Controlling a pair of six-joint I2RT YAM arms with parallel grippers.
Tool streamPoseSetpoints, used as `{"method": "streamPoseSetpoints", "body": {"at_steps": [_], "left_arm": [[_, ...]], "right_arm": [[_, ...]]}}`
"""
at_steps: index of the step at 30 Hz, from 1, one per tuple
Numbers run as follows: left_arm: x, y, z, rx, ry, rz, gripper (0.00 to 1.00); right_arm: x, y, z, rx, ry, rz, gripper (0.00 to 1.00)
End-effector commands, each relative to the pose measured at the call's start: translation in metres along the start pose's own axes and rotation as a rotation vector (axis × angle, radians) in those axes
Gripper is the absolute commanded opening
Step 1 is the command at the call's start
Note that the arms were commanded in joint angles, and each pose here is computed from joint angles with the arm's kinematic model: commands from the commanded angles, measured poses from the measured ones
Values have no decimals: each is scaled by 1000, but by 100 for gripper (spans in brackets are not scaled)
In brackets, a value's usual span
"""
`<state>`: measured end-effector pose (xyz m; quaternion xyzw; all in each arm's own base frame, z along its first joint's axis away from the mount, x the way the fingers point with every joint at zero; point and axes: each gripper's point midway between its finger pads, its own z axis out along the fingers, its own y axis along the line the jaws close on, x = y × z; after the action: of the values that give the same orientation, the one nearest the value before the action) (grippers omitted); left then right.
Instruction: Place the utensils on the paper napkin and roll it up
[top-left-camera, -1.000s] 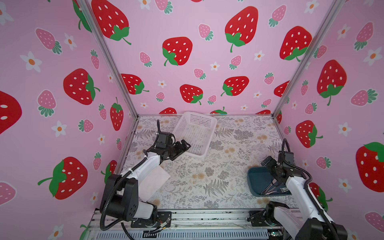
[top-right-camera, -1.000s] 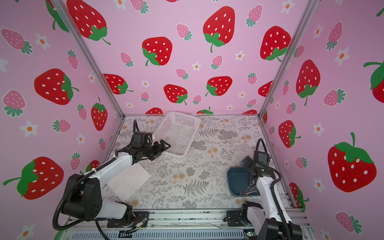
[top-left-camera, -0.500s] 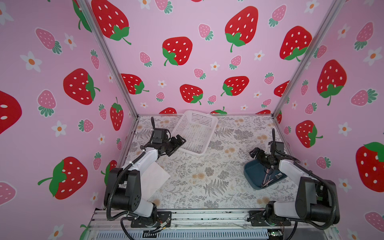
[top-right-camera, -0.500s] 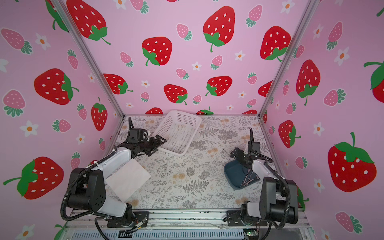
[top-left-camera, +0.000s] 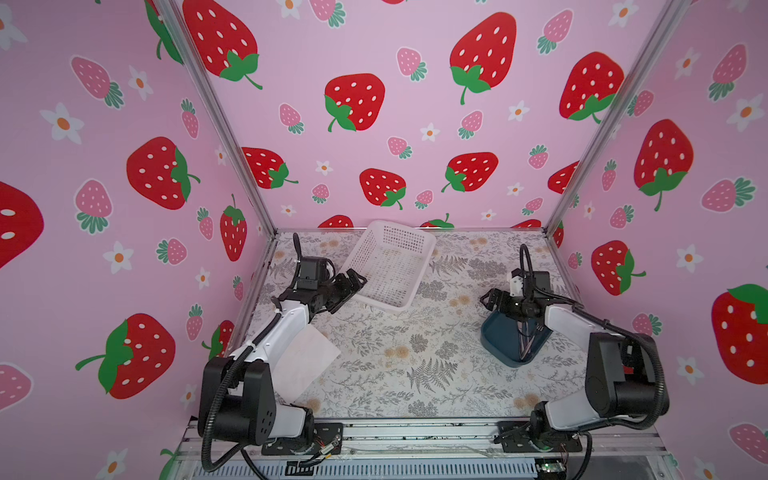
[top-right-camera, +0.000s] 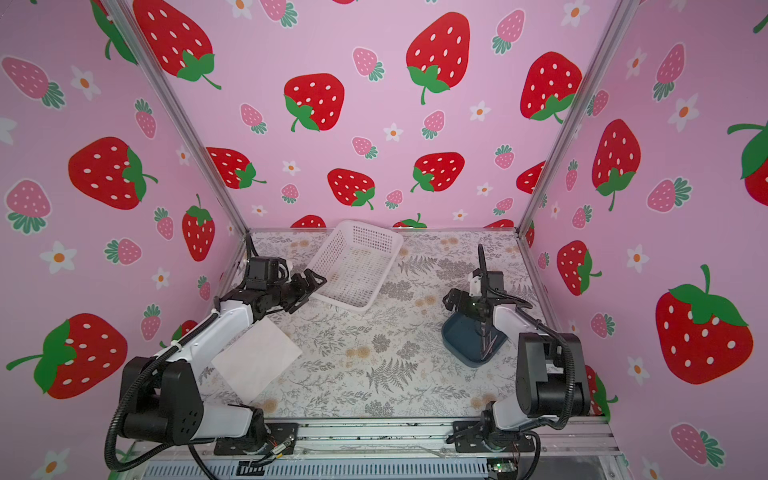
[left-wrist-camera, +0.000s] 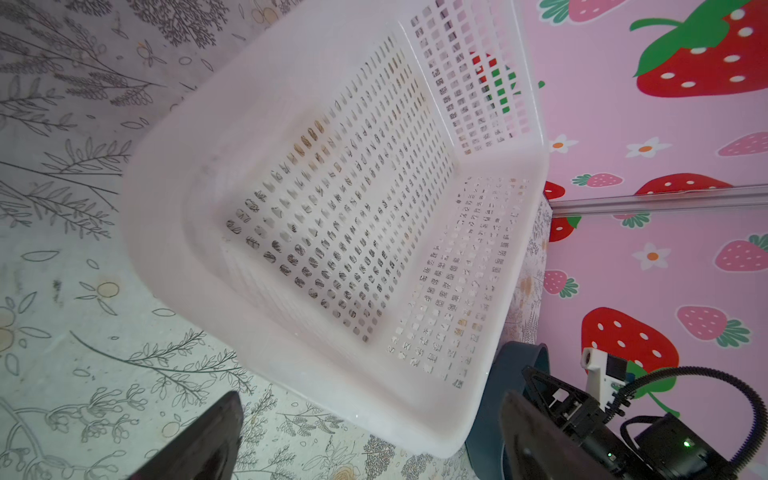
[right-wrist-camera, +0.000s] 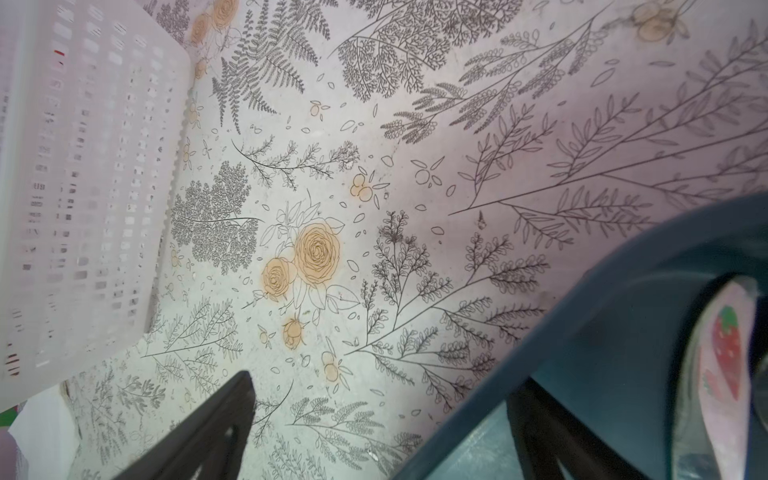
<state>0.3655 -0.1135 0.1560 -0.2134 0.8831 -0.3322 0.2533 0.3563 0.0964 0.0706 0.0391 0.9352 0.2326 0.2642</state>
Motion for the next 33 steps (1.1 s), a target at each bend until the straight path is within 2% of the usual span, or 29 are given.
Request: {"method": "streamPoseSetpoints", "body": {"at_steps": [1, 8, 14, 17, 19, 23, 26, 29, 31, 33], "left_arm": [[9, 10, -10, -42, 8, -20, 97], [17, 2, -34, -22, -26, 18, 97], [37, 8, -49, -37, 22, 81, 98], [52, 56, -64, -242, 15, 57, 97], [51, 84, -86, -394, -37, 49, 97], [54, 105, -113, -503, -68, 7, 97], [72, 117, -112, -499, -63, -63, 96], [88, 121, -93, -414, -45, -146, 96], [99, 123, -78, -378, 10, -190, 93], [105, 131, -68, -396, 56, -210, 91]], "right_arm": [[4, -6, 3, 33, 30, -23, 96], [14, -13, 3, 58, 25, -6, 96], [22, -15, 1, 72, 39, -13, 96], [39, -23, -1, 97, 27, 17, 96], [37, -8, -2, 18, 17, 13, 92], [29, 5, -1, 2, 39, -6, 92], [26, -1, -1, 56, 42, -30, 92], [25, -2, -6, 82, 54, -57, 93], [22, 3, -11, 74, 41, -73, 93], [19, 3, -18, 84, 24, -69, 93]]}}
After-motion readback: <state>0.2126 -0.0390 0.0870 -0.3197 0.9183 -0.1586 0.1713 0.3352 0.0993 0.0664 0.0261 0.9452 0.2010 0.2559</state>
